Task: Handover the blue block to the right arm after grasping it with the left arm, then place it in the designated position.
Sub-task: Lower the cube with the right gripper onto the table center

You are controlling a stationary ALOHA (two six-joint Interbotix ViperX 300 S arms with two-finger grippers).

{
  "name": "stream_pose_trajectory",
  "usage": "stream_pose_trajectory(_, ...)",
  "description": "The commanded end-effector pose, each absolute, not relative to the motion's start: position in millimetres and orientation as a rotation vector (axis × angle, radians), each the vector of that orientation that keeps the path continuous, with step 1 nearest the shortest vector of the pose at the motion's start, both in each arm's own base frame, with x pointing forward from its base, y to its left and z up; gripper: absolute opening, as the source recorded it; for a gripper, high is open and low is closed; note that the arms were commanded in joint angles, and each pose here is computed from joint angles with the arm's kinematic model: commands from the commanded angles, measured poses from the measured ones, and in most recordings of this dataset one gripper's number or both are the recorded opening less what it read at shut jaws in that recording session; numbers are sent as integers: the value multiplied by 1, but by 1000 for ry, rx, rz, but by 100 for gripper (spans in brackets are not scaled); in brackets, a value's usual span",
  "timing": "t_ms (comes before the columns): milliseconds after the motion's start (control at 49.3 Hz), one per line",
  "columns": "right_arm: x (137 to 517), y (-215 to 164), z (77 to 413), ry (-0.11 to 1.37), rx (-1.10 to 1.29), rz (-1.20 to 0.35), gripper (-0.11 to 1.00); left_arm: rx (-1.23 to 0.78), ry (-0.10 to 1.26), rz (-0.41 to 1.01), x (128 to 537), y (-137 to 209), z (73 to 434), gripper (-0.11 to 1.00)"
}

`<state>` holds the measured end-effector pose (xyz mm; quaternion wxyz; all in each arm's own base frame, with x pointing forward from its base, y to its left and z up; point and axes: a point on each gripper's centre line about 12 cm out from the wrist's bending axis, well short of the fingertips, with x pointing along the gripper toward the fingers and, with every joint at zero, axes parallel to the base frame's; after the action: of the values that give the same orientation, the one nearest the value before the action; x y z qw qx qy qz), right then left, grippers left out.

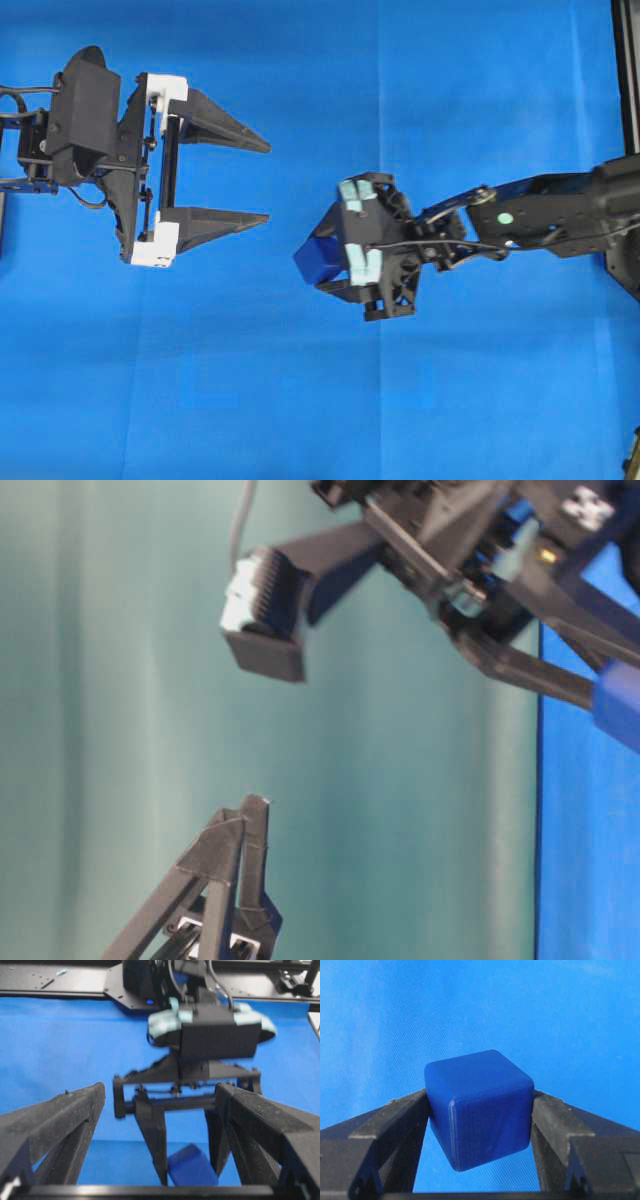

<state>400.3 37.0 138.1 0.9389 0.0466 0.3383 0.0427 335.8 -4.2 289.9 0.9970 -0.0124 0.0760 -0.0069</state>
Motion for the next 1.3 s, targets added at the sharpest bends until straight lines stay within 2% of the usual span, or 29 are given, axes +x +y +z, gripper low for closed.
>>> stream_pose_trajectory(0, 411, 38, 144, 657, 103, 97, 52, -25, 100, -16, 337, -5, 307, 93)
stream_pose_trajectory(324, 425, 32, 118, 684, 129, 92, 52, -25, 102, -16, 337, -5, 306, 93)
stream_pose_trajectory(1156, 429, 25, 109, 691, 193, 55, 52, -23, 103, -22, 336, -7, 306, 93)
stream_pose_trajectory(1197, 429, 25, 109, 690, 200, 52, 56, -23, 102, -24, 336, -7, 306, 93)
stream_pose_trajectory(1278, 429, 25, 109, 689, 204, 50, 78, -23, 103, -24, 336, -7, 306, 93)
